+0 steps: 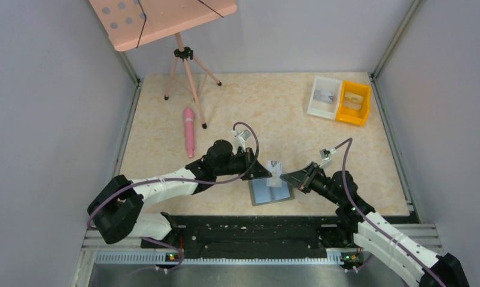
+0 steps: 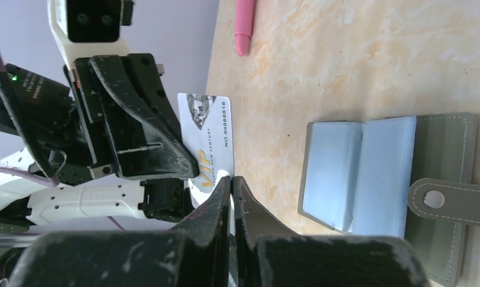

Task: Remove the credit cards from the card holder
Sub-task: Place the credit card in the storage box.

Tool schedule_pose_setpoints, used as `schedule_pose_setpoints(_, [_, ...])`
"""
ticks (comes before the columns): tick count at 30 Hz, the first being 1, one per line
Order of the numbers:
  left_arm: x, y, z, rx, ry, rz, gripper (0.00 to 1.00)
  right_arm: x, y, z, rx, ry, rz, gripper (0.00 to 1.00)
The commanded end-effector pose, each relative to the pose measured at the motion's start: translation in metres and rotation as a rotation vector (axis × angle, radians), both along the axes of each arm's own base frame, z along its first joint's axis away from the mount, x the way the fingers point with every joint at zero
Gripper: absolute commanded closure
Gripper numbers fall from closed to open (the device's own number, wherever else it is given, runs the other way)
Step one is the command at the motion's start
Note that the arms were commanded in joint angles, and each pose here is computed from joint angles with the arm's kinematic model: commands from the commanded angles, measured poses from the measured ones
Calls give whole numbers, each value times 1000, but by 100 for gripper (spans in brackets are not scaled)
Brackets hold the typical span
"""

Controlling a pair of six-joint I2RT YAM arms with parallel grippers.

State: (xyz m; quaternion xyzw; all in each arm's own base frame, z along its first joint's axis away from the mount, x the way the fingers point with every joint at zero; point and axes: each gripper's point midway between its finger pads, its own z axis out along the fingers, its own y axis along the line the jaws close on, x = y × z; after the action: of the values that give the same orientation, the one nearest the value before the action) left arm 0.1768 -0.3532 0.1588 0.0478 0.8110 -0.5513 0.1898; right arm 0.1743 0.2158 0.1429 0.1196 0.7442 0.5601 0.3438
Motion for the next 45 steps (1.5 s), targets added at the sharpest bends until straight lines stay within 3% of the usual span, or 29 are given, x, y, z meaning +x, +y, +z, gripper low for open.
schedule_pose_setpoints(1, [-4, -7, 30, -76, -82, -48, 100, -1, 7, 31, 45, -103, 53, 100])
schedule_pose_setpoints(9, [-6, 2, 34, -86, -111, -23, 100, -6, 10, 28, -29, -116, 105, 98])
schedule_pose_setpoints(15, [-11, 2, 37, -70, -134, -68, 100, -6, 9, 31, -122, -157, 137, 72])
schedule_pose_setpoints(24, [-23, 7, 34, -15, -160, -148, 100, -8, 11, 58, -314, -277, 255, 52])
schedule_pose_setpoints(36, [-58, 9, 36, -45, -157, -378, 100, -13, 35, 99, -371, -438, 514, 53])
schedule_pose_setpoints(45, [-73, 15, 37, -58, -156, -452, 100, -24, 36, 103, -296, -439, 627, 53])
